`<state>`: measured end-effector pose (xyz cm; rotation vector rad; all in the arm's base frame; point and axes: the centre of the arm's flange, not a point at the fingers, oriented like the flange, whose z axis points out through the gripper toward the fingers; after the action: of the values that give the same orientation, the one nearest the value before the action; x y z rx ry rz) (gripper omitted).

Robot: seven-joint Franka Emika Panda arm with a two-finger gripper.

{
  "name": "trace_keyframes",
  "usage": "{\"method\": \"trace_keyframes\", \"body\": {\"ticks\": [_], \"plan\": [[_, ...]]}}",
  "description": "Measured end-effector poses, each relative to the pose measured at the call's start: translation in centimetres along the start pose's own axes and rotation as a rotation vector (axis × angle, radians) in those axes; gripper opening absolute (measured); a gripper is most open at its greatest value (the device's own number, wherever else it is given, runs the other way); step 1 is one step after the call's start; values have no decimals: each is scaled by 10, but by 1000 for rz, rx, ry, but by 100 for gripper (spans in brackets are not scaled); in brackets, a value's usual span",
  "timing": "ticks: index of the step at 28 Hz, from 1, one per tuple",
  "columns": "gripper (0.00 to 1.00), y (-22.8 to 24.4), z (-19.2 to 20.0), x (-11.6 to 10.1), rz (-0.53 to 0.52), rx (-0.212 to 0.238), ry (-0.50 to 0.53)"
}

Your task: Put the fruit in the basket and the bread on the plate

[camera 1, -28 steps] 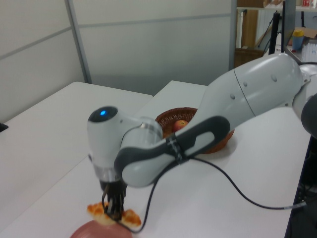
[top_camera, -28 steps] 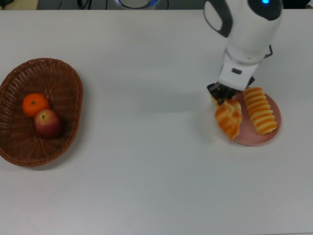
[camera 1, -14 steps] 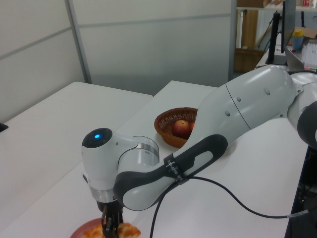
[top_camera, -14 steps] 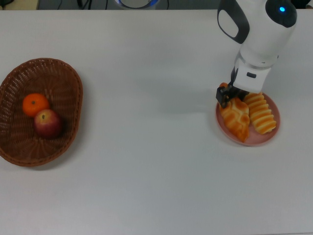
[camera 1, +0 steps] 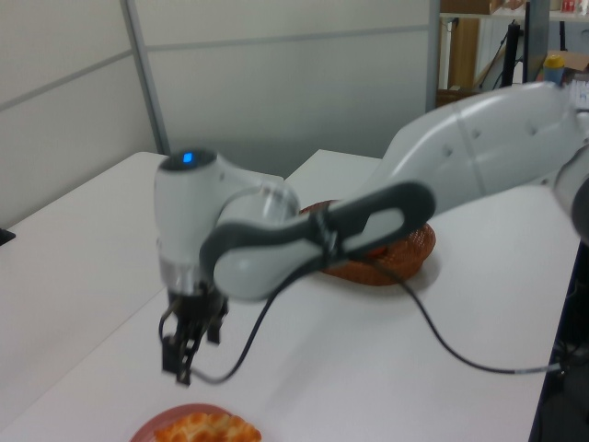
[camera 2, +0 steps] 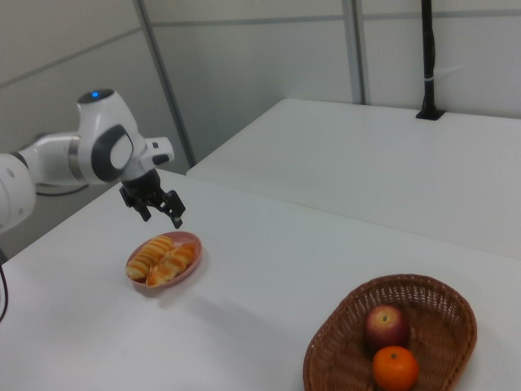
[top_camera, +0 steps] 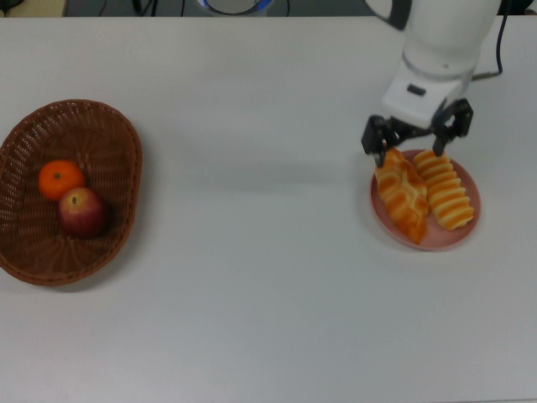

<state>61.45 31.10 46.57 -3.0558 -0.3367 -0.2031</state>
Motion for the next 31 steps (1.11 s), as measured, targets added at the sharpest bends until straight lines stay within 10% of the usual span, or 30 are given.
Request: {"method": "trace_keyframes", "body": {"ticks": [18,31], "plan": [[100,200,-103,-59,219,-87,-201],[100,213,-155,-106,239,-126,-199]]}}
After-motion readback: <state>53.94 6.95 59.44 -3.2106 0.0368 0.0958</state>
